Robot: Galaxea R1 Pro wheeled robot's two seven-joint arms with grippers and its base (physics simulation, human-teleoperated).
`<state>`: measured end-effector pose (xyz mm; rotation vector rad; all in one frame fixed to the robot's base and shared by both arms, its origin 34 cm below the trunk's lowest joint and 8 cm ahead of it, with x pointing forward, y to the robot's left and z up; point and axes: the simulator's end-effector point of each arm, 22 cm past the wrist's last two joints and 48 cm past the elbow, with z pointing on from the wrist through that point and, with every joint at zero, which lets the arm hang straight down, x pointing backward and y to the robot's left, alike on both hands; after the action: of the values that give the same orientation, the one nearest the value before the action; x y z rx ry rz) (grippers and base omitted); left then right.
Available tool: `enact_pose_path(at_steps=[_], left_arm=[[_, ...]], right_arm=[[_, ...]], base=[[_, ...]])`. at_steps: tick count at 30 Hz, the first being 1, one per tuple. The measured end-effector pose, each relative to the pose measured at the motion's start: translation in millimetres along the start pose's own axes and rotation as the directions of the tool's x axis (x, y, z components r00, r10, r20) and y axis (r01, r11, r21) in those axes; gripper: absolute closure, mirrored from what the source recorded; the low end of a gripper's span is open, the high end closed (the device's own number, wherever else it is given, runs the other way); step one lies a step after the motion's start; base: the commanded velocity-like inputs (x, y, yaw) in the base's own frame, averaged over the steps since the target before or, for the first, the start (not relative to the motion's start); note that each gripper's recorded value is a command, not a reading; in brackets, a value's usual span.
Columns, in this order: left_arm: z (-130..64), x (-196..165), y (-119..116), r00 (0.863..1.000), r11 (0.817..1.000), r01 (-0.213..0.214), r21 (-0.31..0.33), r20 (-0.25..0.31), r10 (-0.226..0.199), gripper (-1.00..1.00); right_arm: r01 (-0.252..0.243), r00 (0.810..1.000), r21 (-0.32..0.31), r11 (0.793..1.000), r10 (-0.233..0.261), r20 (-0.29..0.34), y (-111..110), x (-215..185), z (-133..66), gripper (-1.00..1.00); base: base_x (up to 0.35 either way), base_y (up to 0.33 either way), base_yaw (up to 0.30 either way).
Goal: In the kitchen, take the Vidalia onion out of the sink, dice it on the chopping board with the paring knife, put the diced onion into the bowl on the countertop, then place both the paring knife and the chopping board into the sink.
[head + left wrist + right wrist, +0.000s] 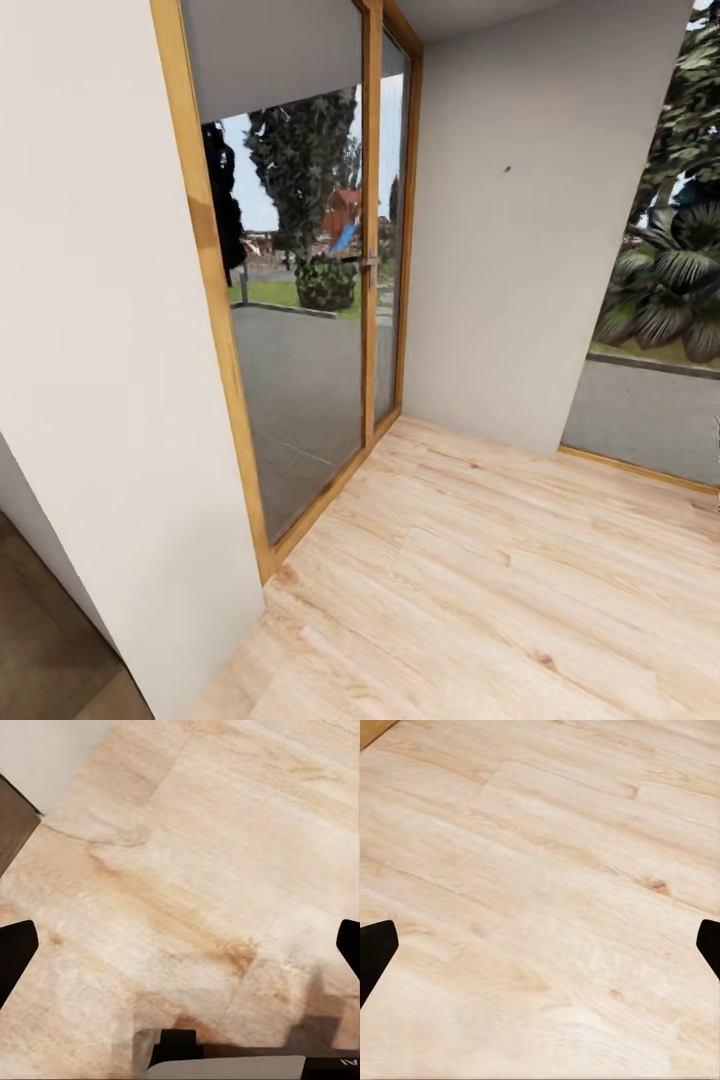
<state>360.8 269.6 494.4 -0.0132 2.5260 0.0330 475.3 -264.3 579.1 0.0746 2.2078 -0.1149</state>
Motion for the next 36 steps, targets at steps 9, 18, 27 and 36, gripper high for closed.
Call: enact_pose_path(at_steps=[9,18,27,36], left_arm=[[-0.6,2.5,-2.8,1.0,1.0,0.002,0.004,-0.005,-0.002,-1.0],[-0.9,2.7,-4.0,1.0,1.0,0.001,0.006,-0.004,-0.001,-1.0],[-0.8,-0.2,-4.0,1.0,1.0,0.002,0.006,0.003,-0.002,-1.0],[-0.8,-3.6,-4.1,1.0,1.0,0.001,0.006,0.012,-0.001,-1.0]], right_arm=[[0.002,1.0,0.003,1.0,-0.002,0.003,-2.6,-1.3,0.1,-1.0],[0.002,1.0,0.005,1.0,-0.002,0.011,-3.9,-4.2,0.2,-1.0],[0.0,1.0,0.005,1.0,0.0,0.017,-3.5,-6.7,-0.1,-1.0],[-0.001,1.0,0.006,1.0,0.001,0.012,-3.6,-3.4,-1.2,-1.0]], base=[[0.0,-0.294,-0.215],[0.0,-0.318,-0.248],[0.0,-0.319,-0.249],[0.0,-0.321,-0.248]])
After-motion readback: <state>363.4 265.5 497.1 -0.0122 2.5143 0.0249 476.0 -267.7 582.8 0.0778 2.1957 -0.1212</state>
